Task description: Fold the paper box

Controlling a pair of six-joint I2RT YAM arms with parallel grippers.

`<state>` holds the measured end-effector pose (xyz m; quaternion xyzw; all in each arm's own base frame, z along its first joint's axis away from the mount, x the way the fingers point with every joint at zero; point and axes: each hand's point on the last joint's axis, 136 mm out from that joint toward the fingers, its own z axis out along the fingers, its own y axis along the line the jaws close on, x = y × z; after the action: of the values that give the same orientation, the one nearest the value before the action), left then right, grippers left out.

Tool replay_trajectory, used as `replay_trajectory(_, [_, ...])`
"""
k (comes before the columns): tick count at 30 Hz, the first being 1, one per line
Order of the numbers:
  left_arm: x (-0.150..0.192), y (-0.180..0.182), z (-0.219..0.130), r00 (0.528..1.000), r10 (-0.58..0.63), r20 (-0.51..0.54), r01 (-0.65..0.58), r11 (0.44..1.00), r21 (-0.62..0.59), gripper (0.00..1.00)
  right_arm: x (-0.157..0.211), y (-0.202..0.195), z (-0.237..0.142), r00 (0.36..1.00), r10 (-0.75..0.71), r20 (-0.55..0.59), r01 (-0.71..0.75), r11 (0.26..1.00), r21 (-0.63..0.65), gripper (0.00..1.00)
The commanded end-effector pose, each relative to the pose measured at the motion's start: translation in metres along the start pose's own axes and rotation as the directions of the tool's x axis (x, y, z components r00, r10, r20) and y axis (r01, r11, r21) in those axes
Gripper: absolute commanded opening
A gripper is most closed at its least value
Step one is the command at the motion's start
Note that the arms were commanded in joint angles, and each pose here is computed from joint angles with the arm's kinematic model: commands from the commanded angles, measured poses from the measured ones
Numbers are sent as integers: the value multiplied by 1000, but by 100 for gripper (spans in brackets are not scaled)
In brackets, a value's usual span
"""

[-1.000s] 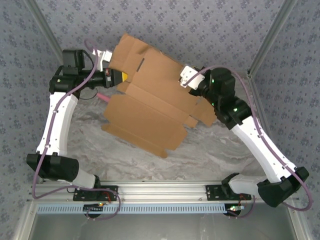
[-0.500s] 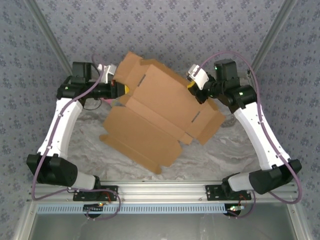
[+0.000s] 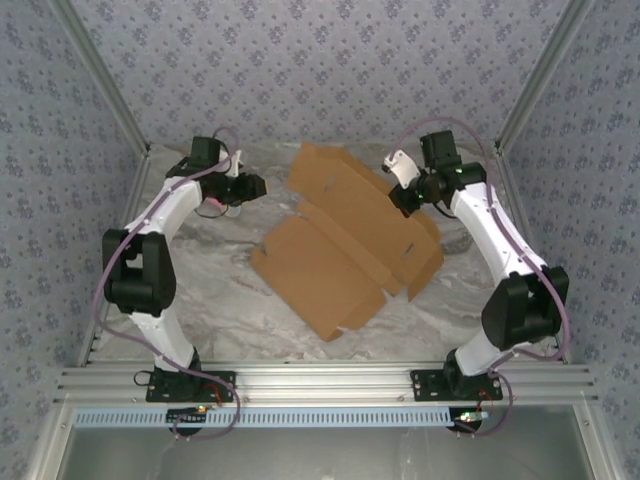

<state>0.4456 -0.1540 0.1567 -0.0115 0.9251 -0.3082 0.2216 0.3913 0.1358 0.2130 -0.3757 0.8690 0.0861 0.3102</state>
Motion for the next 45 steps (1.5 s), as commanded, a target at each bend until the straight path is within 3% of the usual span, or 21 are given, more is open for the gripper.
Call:
replay_trajectory(1, [-27, -3, -16, 989, 48, 138, -39, 997, -72, 43, 11, -8, 15, 998, -13, -65, 14, 1000, 17, 0])
replay_trajectory(5, [-3, -40, -20, 959, 125, 255, -130, 991, 3, 47, 16, -14, 29, 995, -1, -104, 2, 1000, 5, 0])
replay_trajectory(8, [30, -86, -2, 931, 211, 299, -252, 962, 106, 49, 17, -18, 33, 993, 14, -115, -13, 1000, 6, 0])
replay_trajectory(12, [86, -133, 47, 893, 367, 260, -417, 892, 175, 49, 19, -23, 36, 991, 32, -130, -30, 999, 15, 0])
replay_trajectory(15, [116, -146, 81, 882, 426, 203, -463, 863, 201, 49, 21, -24, 37, 990, 30, -140, -28, 999, 19, 0])
replay_trajectory(24, [158, -131, 150, 870, 483, 96, -493, 851, 181, 42, 14, -26, 31, 993, 34, -112, -30, 999, 30, 0])
replay_trajectory(45, [185, -106, 195, 886, 463, 26, -460, 871, 174, 30, 7, -6, 29, 997, 41, -71, -41, 999, 2, 0])
